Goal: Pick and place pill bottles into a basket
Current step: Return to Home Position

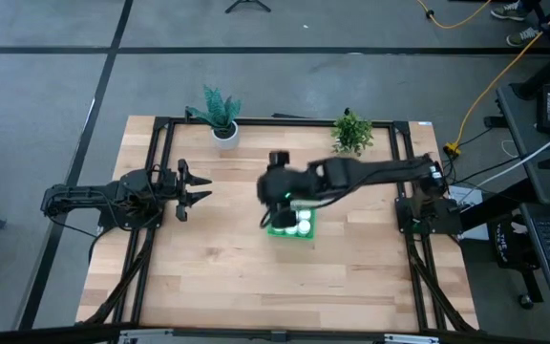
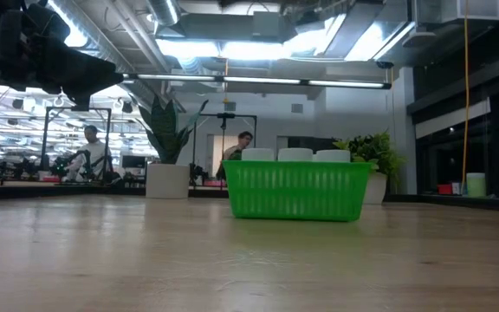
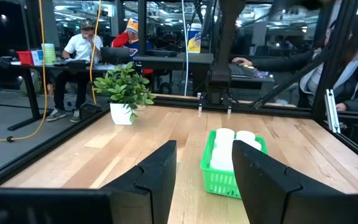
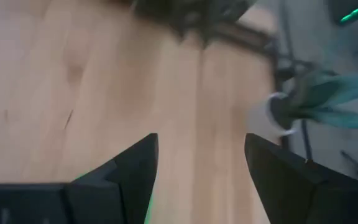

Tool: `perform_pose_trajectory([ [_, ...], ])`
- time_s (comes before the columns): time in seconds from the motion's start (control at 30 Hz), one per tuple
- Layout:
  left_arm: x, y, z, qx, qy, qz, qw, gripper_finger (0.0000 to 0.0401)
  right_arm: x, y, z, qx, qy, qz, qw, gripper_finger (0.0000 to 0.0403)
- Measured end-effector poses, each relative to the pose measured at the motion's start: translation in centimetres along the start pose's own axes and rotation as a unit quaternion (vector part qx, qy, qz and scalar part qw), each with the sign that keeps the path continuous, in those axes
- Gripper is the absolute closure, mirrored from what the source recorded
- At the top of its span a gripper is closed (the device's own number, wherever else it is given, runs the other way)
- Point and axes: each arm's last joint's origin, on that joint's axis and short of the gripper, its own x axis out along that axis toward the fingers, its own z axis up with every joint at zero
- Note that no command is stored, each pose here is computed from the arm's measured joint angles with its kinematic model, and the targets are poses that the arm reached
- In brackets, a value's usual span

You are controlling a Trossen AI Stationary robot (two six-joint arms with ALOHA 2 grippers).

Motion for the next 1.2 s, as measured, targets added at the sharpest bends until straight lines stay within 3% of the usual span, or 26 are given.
perform_pose_trajectory([
  [0.23,0.0,0.0,0.0,0.000,0.000,0.000,1.000,0.0251,-7.4,-2.8,0.6,0.009,-0.085,0.013,0.996,0.0162],
  [0.5,0.0,0.0,0.0,0.000,0.000,0.000,1.000,0.0251,-11.8,-6.8,-5.5,0.077,-0.100,0.004,0.992,0.0184],
  [0.7,0.0,0.0,0.0,0.000,0.000,0.000,1.000,0.0251,-11.2,-6.4,-12.5,0.138,-0.177,0.029,0.974,0.0192],
  [0.93,0.0,0.0,0.0,0.000,0.000,0.000,1.000,0.0251,-9.2,-3.4,-20.1,0.192,-0.307,0.049,0.931,0.0192],
  [1.2,0.0,0.0,0.0,0.000,0.000,0.000,1.000,0.0251,-6.7,-0.1,-27.5,0.272,-0.339,0.055,0.899,0.0192],
])
